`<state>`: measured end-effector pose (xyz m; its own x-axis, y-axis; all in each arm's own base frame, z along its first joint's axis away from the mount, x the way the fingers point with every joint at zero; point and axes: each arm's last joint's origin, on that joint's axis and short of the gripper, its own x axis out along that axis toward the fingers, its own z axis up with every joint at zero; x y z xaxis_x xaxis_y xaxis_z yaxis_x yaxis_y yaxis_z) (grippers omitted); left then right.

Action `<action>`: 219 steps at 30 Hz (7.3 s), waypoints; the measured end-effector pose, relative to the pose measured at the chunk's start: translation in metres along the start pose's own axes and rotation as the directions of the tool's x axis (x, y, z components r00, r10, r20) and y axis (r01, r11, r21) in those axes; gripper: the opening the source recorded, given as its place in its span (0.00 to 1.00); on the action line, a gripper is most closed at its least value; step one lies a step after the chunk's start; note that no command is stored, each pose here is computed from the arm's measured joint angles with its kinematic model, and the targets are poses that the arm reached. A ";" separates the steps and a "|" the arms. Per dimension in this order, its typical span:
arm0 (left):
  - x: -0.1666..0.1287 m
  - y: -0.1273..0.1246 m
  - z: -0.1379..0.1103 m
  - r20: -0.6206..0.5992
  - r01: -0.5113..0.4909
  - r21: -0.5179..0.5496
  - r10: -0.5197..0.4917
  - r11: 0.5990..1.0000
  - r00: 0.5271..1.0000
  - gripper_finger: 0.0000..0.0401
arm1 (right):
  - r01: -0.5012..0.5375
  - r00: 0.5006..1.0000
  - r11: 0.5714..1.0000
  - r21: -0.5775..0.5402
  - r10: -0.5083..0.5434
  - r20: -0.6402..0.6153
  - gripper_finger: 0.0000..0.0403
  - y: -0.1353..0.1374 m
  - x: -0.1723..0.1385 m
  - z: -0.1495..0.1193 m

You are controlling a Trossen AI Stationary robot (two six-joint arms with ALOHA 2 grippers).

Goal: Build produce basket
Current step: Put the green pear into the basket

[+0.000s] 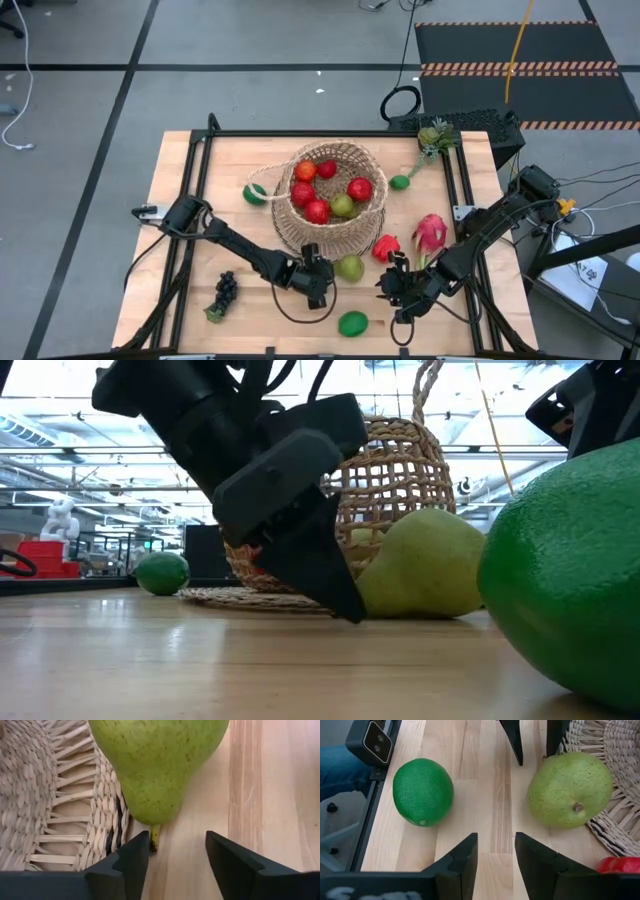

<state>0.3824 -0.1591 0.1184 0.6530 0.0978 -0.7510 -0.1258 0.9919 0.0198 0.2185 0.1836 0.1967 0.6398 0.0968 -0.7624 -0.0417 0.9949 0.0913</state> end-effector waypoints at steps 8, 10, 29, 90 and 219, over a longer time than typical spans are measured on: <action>0.008 0.002 -0.002 -0.002 -0.007 0.010 0.007 1.000 1.000 0.34 | 0.000 1.000 1.000 0.000 0.000 0.000 0.32 0.000 0.000 0.000; 0.009 0.002 -0.002 0.000 -0.004 0.011 0.004 1.000 1.000 0.31 | -0.001 1.000 1.000 0.001 0.001 0.001 0.32 0.000 0.000 0.000; 0.002 0.001 0.003 0.033 -0.017 0.130 0.013 0.991 0.999 0.02 | -0.004 1.000 1.000 0.007 0.004 -0.003 0.32 0.000 0.000 0.000; -0.213 0.006 0.018 0.782 -0.042 0.162 -0.102 0.986 0.614 0.01 | 0.029 0.948 0.999 0.020 -0.034 0.316 0.32 0.012 -0.028 0.019; -0.209 0.023 0.031 0.812 -0.086 0.107 -0.037 0.991 0.582 0.03 | -0.065 0.777 0.978 0.201 -0.077 0.625 0.32 0.020 -0.031 0.048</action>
<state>0.2662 -0.1544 0.2961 0.9914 0.0864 0.0985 -0.1010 0.9827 0.1549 0.2350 0.1989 0.2525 0.9799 -0.0179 -0.1988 0.0718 0.9610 0.2671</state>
